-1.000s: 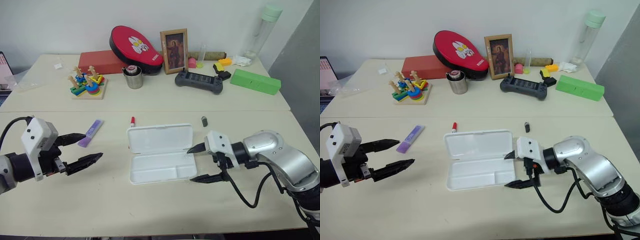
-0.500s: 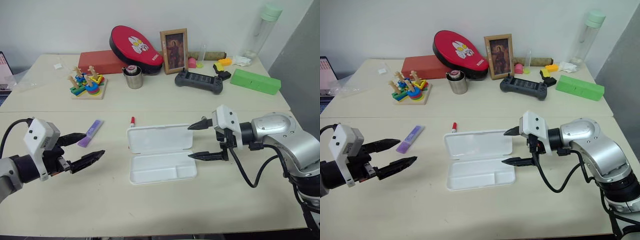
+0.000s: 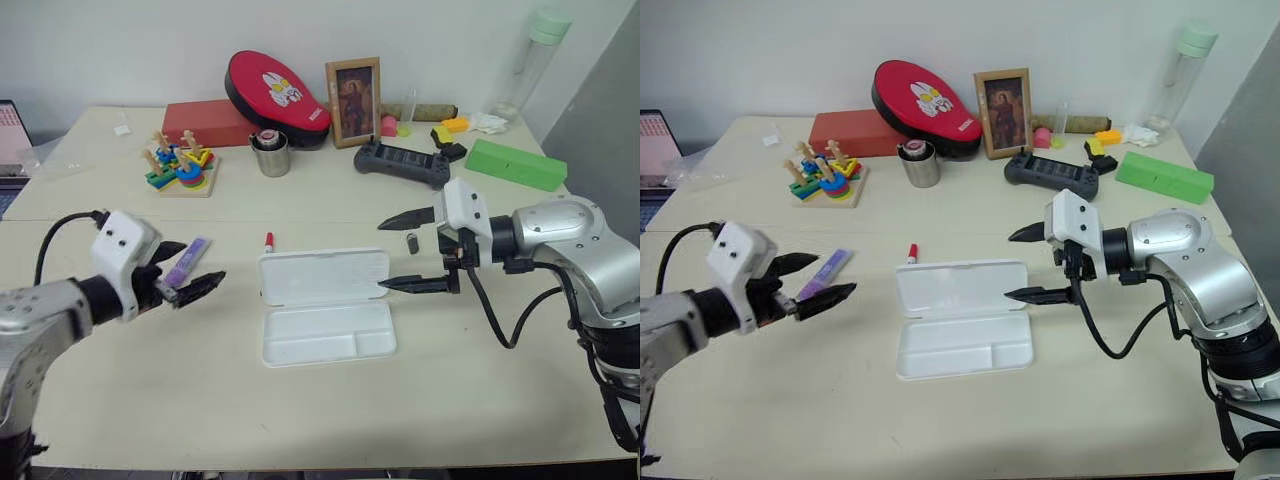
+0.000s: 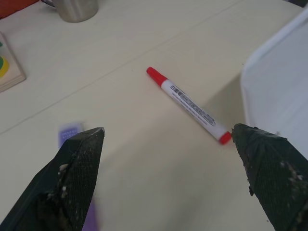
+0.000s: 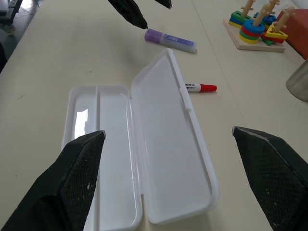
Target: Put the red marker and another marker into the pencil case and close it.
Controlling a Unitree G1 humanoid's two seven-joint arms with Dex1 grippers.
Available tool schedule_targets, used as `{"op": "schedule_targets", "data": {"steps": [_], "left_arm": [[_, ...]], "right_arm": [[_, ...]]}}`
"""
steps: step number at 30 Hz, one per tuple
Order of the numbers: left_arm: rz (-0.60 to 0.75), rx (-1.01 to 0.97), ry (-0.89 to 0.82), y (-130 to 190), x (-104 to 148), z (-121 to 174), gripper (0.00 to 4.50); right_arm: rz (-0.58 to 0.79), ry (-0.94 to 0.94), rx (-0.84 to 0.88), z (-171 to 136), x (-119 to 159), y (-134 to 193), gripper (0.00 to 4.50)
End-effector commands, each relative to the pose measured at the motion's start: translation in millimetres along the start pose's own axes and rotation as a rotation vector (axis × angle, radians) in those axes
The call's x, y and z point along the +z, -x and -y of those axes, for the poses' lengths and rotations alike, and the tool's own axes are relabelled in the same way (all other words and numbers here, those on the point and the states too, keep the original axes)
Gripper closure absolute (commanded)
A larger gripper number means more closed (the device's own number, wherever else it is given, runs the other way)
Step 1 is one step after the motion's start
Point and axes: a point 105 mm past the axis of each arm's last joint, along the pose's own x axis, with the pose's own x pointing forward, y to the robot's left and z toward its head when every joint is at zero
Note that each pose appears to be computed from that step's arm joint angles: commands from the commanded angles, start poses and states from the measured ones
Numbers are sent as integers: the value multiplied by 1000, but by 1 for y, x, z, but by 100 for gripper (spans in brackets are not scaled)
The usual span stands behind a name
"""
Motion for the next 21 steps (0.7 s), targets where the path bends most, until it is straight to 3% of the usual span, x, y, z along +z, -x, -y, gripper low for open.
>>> {"op": "schedule_targets", "data": {"steps": [1,11,21], "left_arm": [[-19,61,-25,-18,1,-12,0],[-66,28,-23,-80,8,-2,0],[-112,14,-68,-98,2,3,0]], "right_arm": [[10,55,-21,3,10,5,5],[23,47,-35,-2,13,2,5],[25,30,-38,-5,13,2,5]]}}
